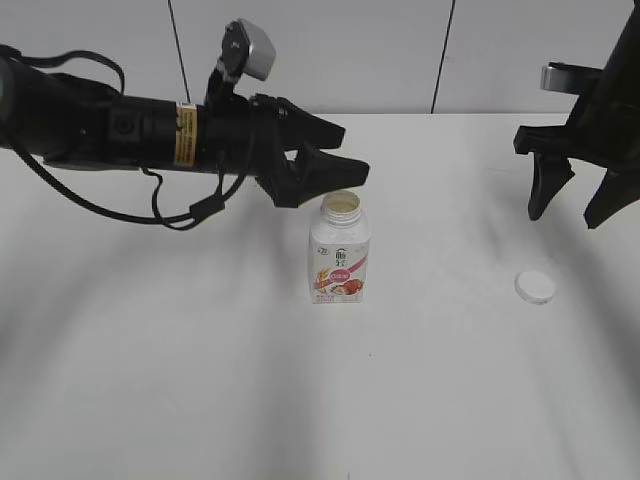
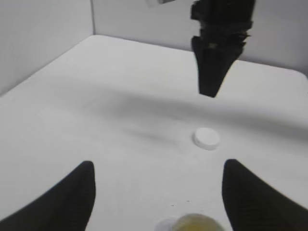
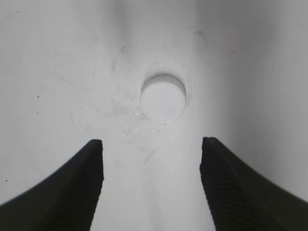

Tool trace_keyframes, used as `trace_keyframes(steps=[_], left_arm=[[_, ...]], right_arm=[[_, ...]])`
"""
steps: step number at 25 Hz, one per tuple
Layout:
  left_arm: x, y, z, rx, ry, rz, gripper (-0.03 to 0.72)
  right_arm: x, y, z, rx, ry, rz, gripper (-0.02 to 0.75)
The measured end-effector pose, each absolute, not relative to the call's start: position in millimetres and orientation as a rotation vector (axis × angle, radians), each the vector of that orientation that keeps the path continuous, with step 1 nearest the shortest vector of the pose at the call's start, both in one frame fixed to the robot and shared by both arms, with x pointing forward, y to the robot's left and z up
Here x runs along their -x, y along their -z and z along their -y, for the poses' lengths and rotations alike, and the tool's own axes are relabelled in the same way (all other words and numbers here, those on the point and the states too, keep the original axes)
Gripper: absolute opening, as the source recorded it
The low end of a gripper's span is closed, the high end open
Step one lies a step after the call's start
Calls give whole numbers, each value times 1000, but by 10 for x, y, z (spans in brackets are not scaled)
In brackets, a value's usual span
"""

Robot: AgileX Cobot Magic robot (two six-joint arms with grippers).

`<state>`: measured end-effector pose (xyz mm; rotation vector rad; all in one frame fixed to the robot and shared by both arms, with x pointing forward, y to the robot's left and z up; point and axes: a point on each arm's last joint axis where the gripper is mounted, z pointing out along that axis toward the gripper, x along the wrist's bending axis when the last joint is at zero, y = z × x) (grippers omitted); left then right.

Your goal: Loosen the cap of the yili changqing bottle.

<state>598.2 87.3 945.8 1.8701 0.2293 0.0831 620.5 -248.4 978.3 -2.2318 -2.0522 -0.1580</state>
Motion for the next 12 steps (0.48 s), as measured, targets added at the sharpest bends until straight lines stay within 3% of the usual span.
trace_keyframes(steps=[8, 12], left_arm=[[-6145, -10018, -1200, -1991, -495, -567, 502], [-6179, -10346, -1435, -1914, -706, -855, 502]], right_arm=[[-6252, -9924, 2477, 2226, 172, 2063, 501], [-6250, -9923, 2481, 2216, 166, 2077, 501]])
